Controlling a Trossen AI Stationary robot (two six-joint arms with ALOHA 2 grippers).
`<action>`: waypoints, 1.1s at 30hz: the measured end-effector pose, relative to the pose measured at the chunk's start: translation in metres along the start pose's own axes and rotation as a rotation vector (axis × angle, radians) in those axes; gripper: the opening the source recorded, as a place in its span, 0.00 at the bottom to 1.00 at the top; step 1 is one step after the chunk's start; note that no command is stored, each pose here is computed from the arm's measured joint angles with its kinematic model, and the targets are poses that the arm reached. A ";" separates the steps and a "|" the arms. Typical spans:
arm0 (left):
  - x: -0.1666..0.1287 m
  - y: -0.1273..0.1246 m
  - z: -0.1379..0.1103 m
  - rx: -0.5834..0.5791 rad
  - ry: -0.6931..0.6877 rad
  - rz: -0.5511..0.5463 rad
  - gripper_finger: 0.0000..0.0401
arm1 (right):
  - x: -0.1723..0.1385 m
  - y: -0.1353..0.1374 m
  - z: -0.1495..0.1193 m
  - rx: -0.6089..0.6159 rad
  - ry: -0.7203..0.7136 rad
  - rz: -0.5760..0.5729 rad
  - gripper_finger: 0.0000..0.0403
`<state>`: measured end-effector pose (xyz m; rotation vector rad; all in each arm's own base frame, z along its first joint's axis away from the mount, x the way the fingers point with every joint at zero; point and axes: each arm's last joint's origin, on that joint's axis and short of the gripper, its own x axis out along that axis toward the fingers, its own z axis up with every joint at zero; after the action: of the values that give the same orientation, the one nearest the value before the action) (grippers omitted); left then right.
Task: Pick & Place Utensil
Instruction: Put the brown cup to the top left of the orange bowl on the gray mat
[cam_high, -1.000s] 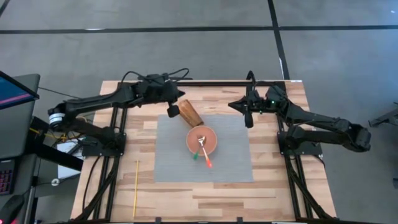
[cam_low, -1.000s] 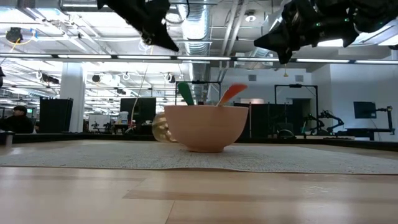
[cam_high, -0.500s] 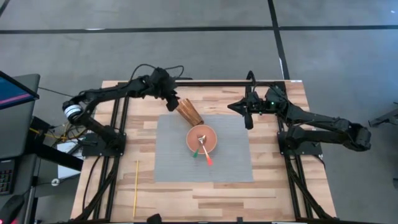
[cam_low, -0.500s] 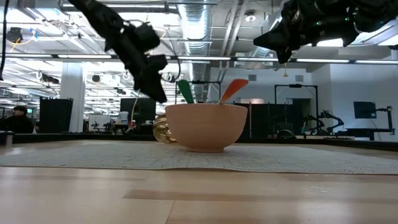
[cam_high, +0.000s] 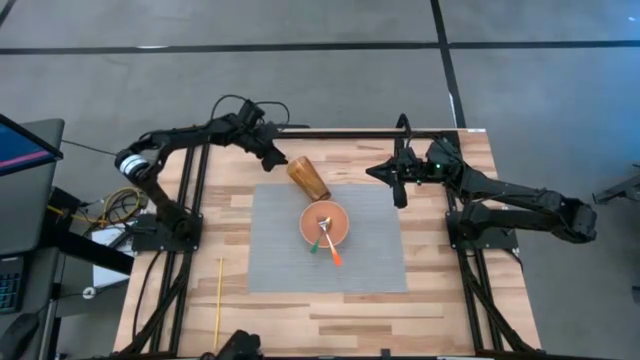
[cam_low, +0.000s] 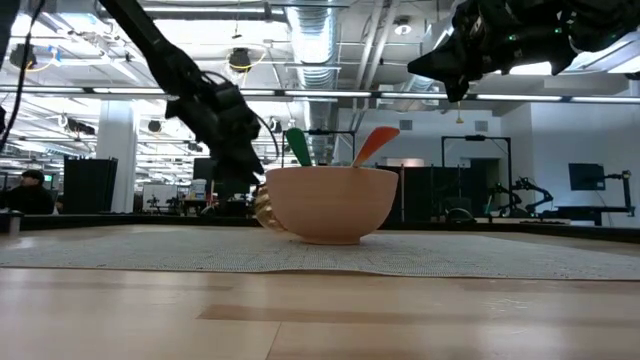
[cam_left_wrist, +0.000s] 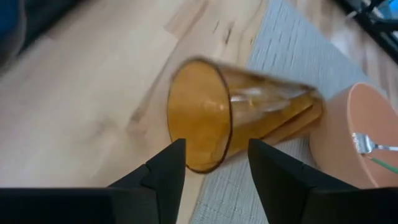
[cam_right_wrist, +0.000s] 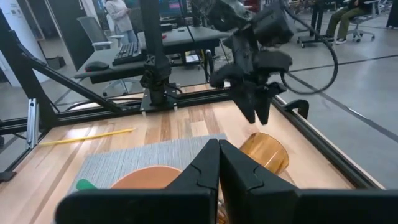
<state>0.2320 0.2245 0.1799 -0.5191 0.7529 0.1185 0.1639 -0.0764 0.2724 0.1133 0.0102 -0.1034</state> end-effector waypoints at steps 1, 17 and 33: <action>0.005 0.001 -0.002 -0.005 0.013 -0.007 0.43 | 0.000 0.000 0.000 0.000 0.000 0.000 0.00; 0.036 -0.015 -0.001 0.136 0.020 -0.092 0.36 | 0.000 0.000 0.000 0.001 0.001 0.000 0.00; 0.025 -0.038 0.009 0.247 -0.020 -0.059 0.04 | 0.000 0.000 -0.001 0.003 0.008 -0.001 0.00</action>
<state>0.2669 0.1939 0.1836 -0.3039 0.7206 -0.0248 0.1640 -0.0764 0.2716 0.1171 0.0183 -0.1038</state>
